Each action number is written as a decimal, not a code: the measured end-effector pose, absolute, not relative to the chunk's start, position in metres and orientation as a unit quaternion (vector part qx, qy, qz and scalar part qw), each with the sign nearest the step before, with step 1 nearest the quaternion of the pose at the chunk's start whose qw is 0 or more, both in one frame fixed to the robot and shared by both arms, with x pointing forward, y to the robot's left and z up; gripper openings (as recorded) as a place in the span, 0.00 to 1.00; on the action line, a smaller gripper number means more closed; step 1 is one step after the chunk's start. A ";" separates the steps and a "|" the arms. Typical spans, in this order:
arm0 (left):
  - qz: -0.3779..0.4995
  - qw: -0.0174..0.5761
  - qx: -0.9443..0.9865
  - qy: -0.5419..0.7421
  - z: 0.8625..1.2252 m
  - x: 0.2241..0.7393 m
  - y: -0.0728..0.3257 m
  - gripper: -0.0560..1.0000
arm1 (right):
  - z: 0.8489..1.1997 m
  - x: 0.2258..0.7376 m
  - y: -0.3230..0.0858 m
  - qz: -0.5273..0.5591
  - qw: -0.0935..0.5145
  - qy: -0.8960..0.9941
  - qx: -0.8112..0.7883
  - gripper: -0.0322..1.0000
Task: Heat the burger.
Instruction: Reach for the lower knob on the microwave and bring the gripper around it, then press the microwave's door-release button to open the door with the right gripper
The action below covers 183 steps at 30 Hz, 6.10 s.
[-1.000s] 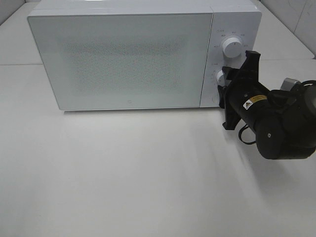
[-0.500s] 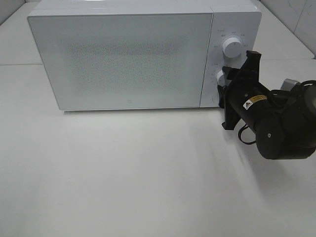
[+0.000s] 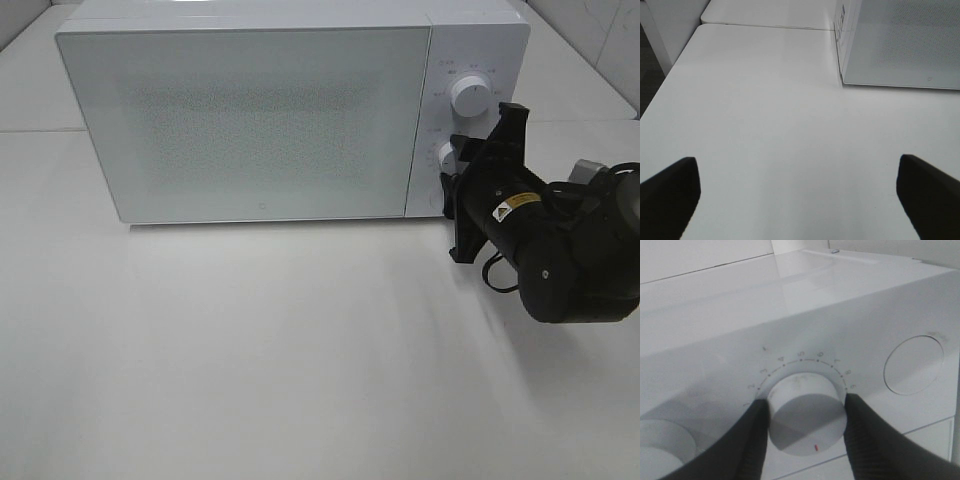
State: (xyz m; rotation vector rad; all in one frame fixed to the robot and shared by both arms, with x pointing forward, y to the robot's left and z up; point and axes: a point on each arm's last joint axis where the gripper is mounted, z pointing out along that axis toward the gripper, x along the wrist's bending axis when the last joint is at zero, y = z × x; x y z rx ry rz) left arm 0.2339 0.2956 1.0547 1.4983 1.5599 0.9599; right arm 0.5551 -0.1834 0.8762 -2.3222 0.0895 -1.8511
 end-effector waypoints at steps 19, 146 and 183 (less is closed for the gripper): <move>0.376 0.378 0.586 0.610 1.055 0.234 0.296 0.99 | 0.876 0.555 -0.183 -0.621 0.085 0.030 -0.779 0.47; 0.376 0.378 0.586 0.610 1.055 0.234 0.296 0.99 | 1.060 0.328 -0.299 -0.200 -0.163 -0.631 -0.731 0.69; 0.376 0.378 0.586 0.610 1.055 0.234 0.296 0.99 | 1.045 0.228 -0.293 -0.356 -0.323 -0.615 -0.626 0.69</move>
